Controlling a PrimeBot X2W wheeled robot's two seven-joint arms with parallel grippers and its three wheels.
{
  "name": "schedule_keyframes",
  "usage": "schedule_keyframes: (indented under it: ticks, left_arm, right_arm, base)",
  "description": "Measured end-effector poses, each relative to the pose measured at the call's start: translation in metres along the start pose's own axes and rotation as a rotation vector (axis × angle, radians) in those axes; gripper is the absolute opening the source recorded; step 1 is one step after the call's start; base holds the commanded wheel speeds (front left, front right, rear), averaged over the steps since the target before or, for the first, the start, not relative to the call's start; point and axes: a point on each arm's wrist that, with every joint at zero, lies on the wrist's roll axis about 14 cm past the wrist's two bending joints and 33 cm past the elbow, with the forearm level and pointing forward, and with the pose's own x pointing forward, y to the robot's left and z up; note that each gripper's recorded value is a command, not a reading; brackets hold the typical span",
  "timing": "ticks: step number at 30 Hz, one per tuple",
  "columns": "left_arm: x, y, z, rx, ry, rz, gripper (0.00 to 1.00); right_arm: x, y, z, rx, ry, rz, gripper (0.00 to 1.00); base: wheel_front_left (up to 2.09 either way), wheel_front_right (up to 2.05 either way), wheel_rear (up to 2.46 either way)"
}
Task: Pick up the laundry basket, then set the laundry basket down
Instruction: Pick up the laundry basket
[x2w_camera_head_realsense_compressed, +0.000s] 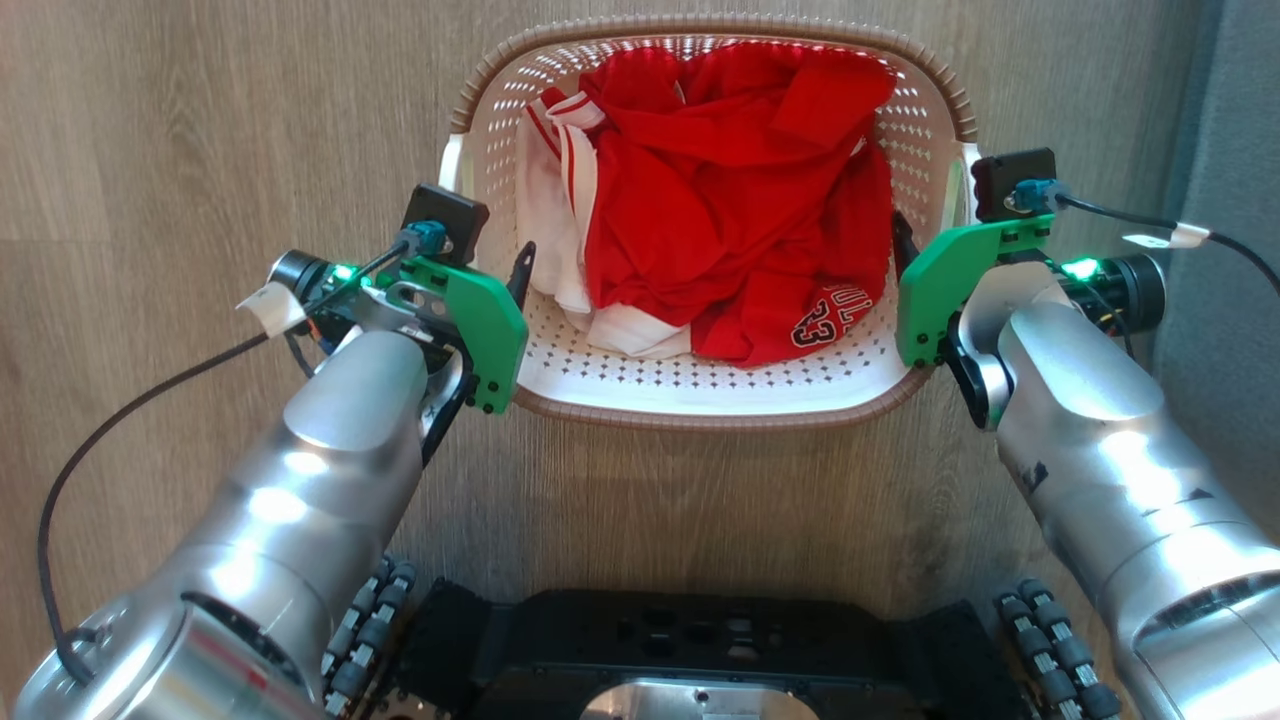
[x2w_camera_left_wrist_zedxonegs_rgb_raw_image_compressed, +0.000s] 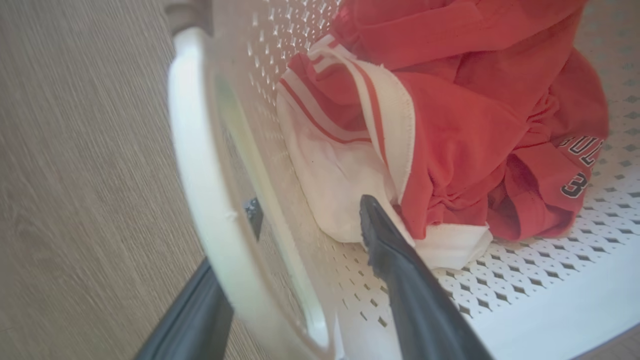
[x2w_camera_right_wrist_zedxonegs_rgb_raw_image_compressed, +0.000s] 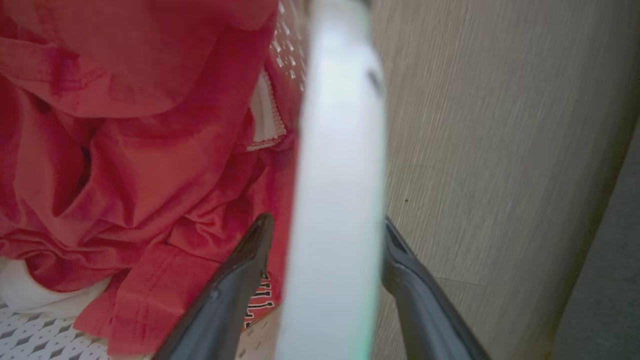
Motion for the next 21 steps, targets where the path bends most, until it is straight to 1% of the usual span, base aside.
schedule_keyframes:
  ticks: [7,12,13,14,15,21]
  left_arm:
    - [0.001,-0.003,-0.002,-0.014,0.006,-0.011,1.00]
    - [0.002,-0.003,0.001,-0.017,0.000,-0.018,1.00]
    - [0.002,-0.003,0.002,-0.018,-0.001,-0.019,0.58]
    - [0.002,-0.003,0.001,-0.019,0.003,-0.020,0.23]
    - [0.002,-0.003,0.001,-0.023,0.004,-0.020,0.00]
    - [0.001,-0.002,-0.002,-0.047,0.013,-0.017,0.00]
  right_arm:
    - [0.003,0.000,-0.009,0.001,0.026,0.001,1.00]
    - [0.008,0.000,-0.002,-0.009,0.014,0.003,1.00]
    - [0.009,0.001,-0.001,-0.010,0.011,0.005,0.38]
    - [0.010,0.002,-0.001,-0.006,0.011,0.007,0.00]
    - [0.010,0.002,-0.001,-0.003,0.013,0.009,0.00]
    - [0.011,0.001,-0.002,0.018,0.022,0.003,0.00]
  base:
    - [0.00,0.00,0.00]
    - [0.00,0.00,0.00]
    - [0.00,0.00,0.00]
    - [0.00,0.00,0.00]
    - [0.00,0.00,0.00]
    - [0.00,0.00,0.00]
